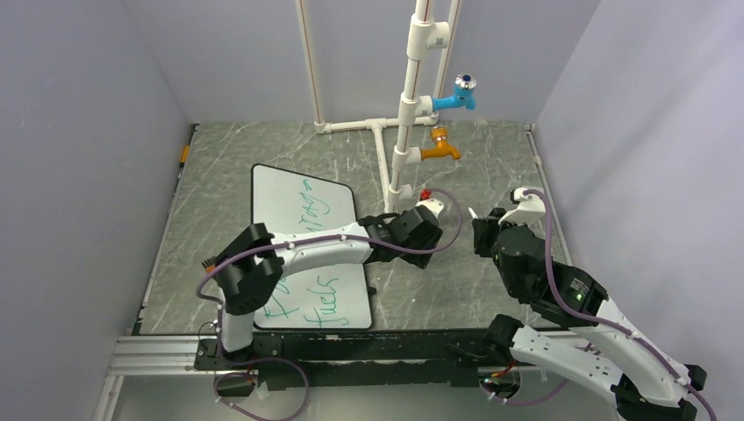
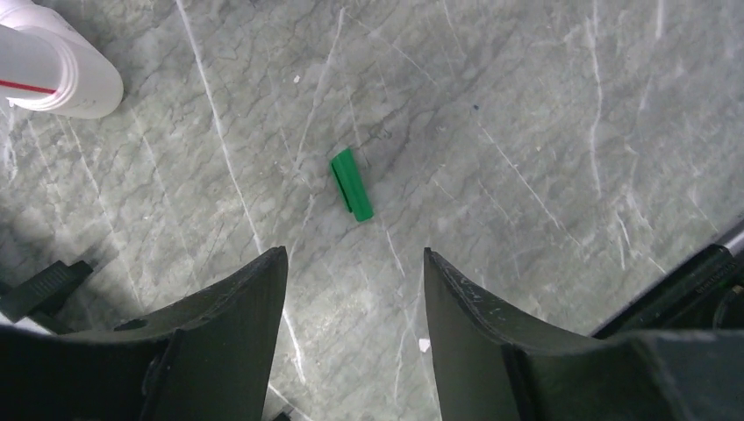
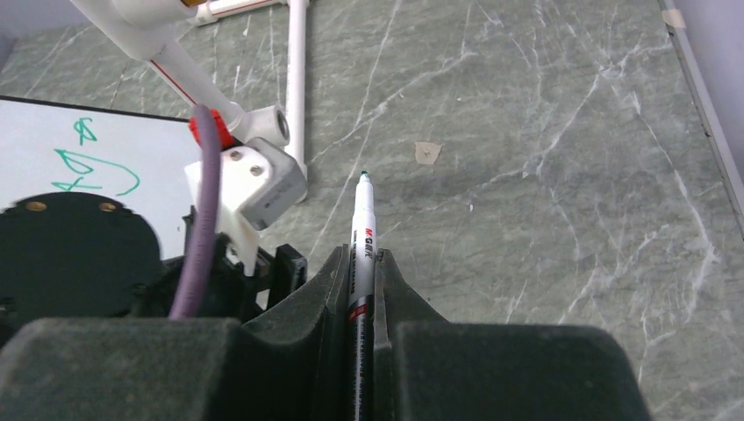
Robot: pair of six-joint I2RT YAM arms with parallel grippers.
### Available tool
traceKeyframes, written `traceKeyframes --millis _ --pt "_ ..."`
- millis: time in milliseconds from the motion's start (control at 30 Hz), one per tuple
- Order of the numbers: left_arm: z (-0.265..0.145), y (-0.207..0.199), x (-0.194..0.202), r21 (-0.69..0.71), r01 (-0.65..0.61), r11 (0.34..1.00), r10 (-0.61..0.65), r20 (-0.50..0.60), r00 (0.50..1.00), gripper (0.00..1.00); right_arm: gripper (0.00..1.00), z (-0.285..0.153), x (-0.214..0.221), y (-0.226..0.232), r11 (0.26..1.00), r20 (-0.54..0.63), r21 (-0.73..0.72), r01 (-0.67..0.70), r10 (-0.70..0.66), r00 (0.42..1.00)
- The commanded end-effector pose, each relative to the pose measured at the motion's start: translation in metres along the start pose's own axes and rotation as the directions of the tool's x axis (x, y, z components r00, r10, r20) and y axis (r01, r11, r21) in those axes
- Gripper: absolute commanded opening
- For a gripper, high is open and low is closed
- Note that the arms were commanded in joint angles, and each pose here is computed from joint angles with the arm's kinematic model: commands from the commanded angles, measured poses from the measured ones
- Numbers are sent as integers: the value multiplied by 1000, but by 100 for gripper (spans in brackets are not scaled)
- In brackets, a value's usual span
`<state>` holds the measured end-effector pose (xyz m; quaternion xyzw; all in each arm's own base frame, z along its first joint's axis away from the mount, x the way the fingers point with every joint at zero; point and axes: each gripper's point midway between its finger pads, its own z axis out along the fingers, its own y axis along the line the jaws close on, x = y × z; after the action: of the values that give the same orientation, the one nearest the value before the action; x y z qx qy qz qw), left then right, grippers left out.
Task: Write a sentence on the whiteboard
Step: Pick up the pen cap from the center of the board.
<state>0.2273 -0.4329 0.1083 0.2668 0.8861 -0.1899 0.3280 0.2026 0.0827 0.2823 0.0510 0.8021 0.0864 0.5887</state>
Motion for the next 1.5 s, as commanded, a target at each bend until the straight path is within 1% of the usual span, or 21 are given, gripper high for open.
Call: traceKeyframes --millis 0,100,367,533,733,800,833,933,1100,1200,1267,1367,1400,1467 --pt "10 -4 -15 -43 27 999 -25 47 999 61 0 -7 -18 -1 1000 47 -11 -22 22 999" --pt "20 -2 -9 -57 23 998 -21 36 999 61 0 -7 -18 0 1000 47 -18 -23 24 999" --pt "46 -6 0 -64 17 998 -16 17 1000 56 0 -6 -14 3 999 40 -39 -33 34 999" --pt "55 -7 2 -68 25 997 -24 21 999 53 0 -6 -14 4 999 38 -40 -31 33 999" --pt "68 -7 9 -82 23 996 -23 -1 1000 45 0 -7 -13 4 999 38 -43 -33 35 999" --pt "73 -6 10 -87 24 996 -25 -5 1000 40 0 -7 -13 4 998 38 -45 -33 35 999" --pt "74 -4 12 -105 25 994 -27 -15 1000 39 0 -7 -13 4 999 37 -44 -32 34 999" --pt "77 0 15 -131 30 991 -34 -24 999 39 0 -7 -13 4 999 38 -44 -32 33 999" --pt "88 0 25 -135 33 990 -40 -51 998 39 0 -7 -13 4 998 40 -46 -30 32 999" --pt "96 4 35 -156 36 987 -48 -75 996 38 0 -8 -14 3 998 41 -47 -30 32 999" --pt "99 6 40 -154 47 987 -61 -86 994 28 0 -8 -14 2 999 41 -44 -30 32 999" --pt "100 7 44 -146 60 987 -73 -89 993 3 0 -8 -14 2 999 43 -44 -32 34 998" --pt "99 8 43 -150 62 987 -75 -85 994 0 0 -8 -13 2 999 43 -45 -31 32 999" --pt "94 9 39 -153 72 986 -84 -70 994 0 0 -8 -14 1 999 46 -41 -27 29 999"
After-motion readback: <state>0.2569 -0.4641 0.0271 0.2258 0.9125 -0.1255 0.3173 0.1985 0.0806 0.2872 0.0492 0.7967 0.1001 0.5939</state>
